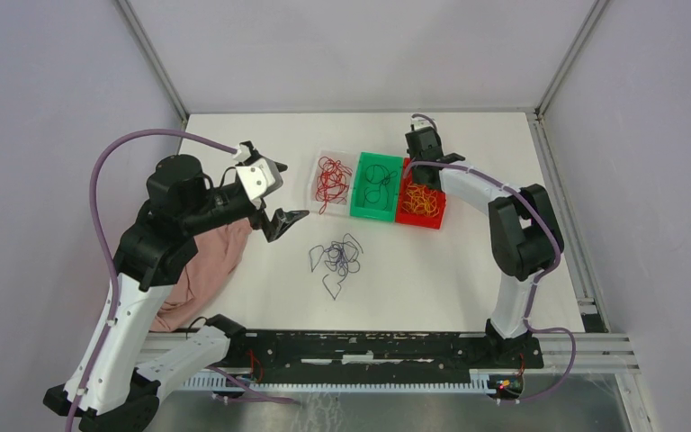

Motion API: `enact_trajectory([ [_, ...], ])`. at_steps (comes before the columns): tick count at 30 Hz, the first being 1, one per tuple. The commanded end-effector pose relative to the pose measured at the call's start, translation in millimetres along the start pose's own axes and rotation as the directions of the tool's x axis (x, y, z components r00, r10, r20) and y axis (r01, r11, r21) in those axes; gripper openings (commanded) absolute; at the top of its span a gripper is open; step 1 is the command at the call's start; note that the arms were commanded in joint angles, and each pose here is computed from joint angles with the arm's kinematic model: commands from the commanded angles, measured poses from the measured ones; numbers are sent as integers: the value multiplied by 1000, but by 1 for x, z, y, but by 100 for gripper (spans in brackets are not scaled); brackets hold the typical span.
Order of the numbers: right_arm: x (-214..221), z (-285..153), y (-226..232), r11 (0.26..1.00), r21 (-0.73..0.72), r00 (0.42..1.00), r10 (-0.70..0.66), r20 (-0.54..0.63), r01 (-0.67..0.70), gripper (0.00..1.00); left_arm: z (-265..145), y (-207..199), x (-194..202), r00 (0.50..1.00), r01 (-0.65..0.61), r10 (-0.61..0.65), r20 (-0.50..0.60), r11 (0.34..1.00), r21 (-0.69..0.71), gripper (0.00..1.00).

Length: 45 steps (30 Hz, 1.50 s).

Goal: Untangle the cables
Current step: Place the cable in the bin.

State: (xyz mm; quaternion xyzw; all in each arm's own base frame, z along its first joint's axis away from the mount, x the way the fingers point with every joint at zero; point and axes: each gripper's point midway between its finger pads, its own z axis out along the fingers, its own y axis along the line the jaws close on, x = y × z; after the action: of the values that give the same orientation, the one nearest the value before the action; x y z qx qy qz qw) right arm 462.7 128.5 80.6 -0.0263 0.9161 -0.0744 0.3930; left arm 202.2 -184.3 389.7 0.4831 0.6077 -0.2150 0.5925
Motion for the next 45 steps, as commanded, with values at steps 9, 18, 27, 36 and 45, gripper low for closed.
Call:
enact_trajectory([
  [9, -22, -30, 4, 993, -62, 994, 104, 9, -104, 64, -7, 5, -14, 997, -76, 77, 27, 997, -23, 99],
  [18, -70, -76, 1, 984, -137, 987, 127, 97, -113, 65, -8, 5, -16, 996, -79, 80, 33, 997, -21, 99],
  [27, -56, -79, 8, 969, -186, 982, 177, 64, -162, 42, -5, 7, -8, 998, -60, 60, 5, 998, -31, 99],
  [36, 12, -42, 19, 962, -172, 977, 206, -53, -212, 21, 9, 7, 28, 992, 9, -10, -124, 1000, -9, 99],
  [45, -14, -65, 11, 960, -187, 976, 216, 28, -207, 42, 20, 6, 89, 932, 104, -95, -349, 995, 8, 99],
])
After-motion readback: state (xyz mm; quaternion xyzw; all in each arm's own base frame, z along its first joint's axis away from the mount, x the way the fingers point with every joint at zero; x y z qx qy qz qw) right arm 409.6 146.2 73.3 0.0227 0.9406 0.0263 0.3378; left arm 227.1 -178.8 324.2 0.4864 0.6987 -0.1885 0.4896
